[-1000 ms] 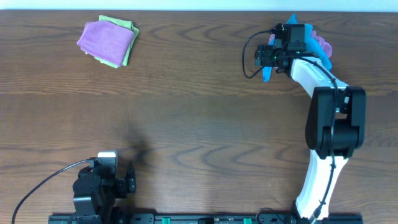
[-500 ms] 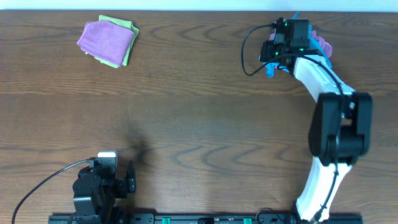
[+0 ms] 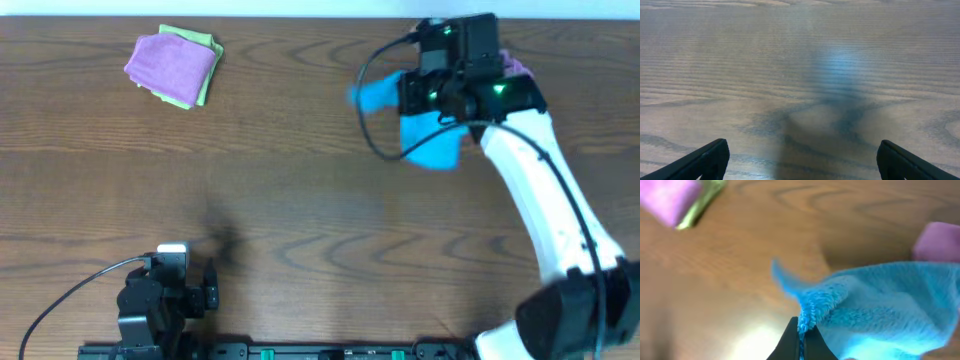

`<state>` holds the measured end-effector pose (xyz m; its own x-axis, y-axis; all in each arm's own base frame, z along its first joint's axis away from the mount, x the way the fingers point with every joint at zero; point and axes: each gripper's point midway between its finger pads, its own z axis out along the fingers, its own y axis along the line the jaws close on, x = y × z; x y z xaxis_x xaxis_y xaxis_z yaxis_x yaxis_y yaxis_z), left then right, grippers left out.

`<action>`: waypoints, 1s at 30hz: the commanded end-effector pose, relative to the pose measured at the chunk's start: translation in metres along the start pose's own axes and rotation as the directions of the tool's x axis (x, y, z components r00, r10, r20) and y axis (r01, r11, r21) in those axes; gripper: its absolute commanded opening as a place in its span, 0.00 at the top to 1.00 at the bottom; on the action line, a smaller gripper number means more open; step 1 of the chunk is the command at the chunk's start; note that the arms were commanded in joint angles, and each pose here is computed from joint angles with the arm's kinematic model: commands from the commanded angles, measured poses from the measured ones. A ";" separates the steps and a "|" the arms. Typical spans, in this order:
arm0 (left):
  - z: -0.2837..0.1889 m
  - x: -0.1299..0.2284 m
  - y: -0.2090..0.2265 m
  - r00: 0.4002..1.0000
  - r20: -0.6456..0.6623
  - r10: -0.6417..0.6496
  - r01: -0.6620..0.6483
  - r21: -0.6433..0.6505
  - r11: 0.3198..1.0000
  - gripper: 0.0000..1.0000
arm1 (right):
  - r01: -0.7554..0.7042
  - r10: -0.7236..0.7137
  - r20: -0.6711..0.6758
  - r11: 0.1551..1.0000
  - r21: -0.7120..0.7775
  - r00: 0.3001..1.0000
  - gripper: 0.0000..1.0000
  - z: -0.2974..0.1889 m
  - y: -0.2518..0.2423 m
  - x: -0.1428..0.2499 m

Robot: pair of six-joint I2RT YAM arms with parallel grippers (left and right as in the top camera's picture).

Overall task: Fold the cloth
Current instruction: 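Lift the blue cloth and drop it at table center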

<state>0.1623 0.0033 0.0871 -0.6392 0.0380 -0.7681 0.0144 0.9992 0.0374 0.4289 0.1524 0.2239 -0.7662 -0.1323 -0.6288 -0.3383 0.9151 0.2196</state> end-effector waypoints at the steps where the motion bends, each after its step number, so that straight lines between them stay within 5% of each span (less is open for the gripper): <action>1: 0.003 0.017 0.002 0.998 -0.061 0.030 -0.031 -0.010 0.999 0.05 | 0.093 -0.092 0.021 0.993 -0.076 0.996 0.99 -0.025 0.050 0.001; 11: 0.003 0.017 0.002 0.998 -0.061 0.030 -0.031 -0.010 0.999 0.05 | 0.264 -0.288 -0.036 0.915 -0.307 0.957 0.99 -0.041 0.168 0.050; 20: 0.003 0.017 0.002 0.998 -0.061 0.030 -0.031 -0.010 0.999 0.04 | 0.348 -0.385 0.070 0.724 -0.595 0.920 0.99 -0.070 0.268 0.071; 27: 0.003 0.017 0.002 0.998 -0.061 0.030 -0.031 -0.010 0.999 0.05 | 0.378 -0.373 0.166 0.616 -0.691 0.913 0.99 -0.092 0.315 0.070; 30: 0.003 0.017 0.002 0.998 -0.061 0.030 -0.031 -0.010 0.999 0.05 | 0.370 -0.356 0.165 0.643 -0.671 0.920 0.99 -0.087 0.310 0.063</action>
<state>0.1624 0.0033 0.0872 -0.6389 0.0380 -0.7683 0.0144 0.9992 0.0374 0.2273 0.3969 0.3078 -0.4738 -0.4064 -0.7812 -0.8783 0.2831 0.3854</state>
